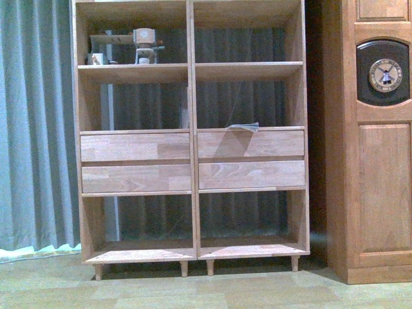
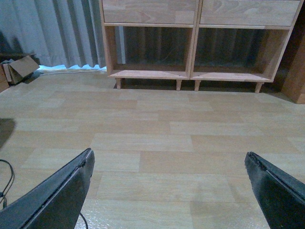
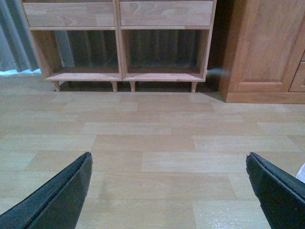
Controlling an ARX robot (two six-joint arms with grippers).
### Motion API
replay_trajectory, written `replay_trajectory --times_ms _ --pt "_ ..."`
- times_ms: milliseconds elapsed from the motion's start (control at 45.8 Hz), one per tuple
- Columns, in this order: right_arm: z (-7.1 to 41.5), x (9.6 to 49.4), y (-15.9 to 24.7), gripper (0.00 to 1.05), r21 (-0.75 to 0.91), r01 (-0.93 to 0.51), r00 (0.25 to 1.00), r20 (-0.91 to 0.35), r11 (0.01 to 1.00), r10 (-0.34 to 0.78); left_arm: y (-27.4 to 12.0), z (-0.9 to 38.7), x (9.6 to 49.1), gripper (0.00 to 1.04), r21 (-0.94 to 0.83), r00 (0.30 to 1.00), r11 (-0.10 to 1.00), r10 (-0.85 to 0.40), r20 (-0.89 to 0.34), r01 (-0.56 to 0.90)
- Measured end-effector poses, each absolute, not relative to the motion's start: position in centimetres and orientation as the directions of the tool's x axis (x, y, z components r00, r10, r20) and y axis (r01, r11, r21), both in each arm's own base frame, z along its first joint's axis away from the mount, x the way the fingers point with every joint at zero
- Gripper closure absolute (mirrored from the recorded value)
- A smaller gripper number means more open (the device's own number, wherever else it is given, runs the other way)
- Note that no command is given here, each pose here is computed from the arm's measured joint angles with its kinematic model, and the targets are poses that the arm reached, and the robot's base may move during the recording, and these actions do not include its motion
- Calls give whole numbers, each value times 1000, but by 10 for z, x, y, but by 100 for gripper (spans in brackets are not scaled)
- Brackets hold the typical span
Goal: Organize books on shelf
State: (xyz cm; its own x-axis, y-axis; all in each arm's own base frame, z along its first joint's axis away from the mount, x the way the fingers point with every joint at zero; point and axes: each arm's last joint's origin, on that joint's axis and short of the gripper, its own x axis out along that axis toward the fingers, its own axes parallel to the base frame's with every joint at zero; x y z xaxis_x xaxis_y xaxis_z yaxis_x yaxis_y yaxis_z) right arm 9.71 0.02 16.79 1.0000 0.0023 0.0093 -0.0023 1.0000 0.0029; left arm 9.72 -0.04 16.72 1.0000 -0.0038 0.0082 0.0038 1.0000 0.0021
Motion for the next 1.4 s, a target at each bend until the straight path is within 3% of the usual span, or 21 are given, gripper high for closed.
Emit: replay_trajectory --times_ms 1398 --pt "168 97 0 7 3 -2 1000 9 1000 2 0 167 97 7 2 1000 1000 -4 8 4"
